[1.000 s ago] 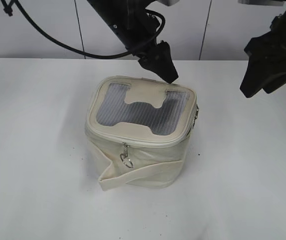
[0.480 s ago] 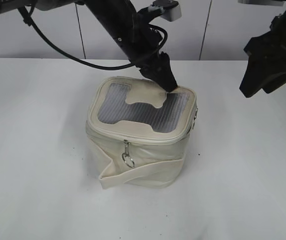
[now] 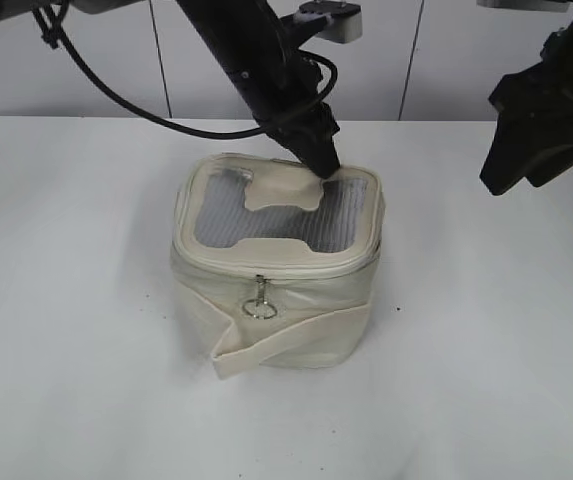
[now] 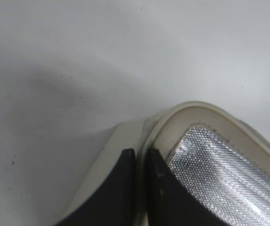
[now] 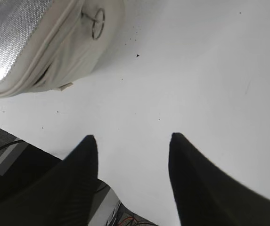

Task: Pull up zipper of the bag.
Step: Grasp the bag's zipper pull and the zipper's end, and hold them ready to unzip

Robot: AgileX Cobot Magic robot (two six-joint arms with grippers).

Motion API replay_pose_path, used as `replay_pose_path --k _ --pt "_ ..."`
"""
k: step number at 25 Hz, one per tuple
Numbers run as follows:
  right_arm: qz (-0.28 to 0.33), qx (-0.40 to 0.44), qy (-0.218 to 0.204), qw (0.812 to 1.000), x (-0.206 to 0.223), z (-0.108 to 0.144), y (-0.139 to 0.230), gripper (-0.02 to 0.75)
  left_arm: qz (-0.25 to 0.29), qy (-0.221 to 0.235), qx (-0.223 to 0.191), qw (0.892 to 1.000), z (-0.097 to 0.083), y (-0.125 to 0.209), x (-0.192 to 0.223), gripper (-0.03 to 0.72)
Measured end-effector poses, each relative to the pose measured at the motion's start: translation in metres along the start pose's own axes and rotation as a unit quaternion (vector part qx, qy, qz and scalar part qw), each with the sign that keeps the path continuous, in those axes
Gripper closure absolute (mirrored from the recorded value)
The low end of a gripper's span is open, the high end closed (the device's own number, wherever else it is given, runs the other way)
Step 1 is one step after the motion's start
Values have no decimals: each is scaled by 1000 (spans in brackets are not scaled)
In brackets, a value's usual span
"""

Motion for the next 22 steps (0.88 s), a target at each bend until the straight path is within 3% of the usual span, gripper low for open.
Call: replay_pose_path --k 7,10,17,22 --pt "-7 -18 -13 1000 3 4 -1 350 4 -43 -24 999 12 1 -9 657" --pt "-26 -44 -37 998 11 11 -4 350 3 -44 -27 999 12 1 -10 658" --pt "-70 -123 -31 989 51 5 -5 349 2 -42 -28 999 11 1 -10 659" --pt "-111 -175 -58 977 77 11 -15 349 2 -43 -27 999 11 1 -11 659"
Point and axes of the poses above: a point on each arm's last joint axis where the gripper is mounted, x pointing out along that axis toward the gripper, z along the wrist's bending axis when the last joint is at zero, y = z × x, the point moved 8 cm from there along x, pointing out along that axis toward the gripper, and after that the axes turned 6 degrees about -x, right-handed, at the moved point
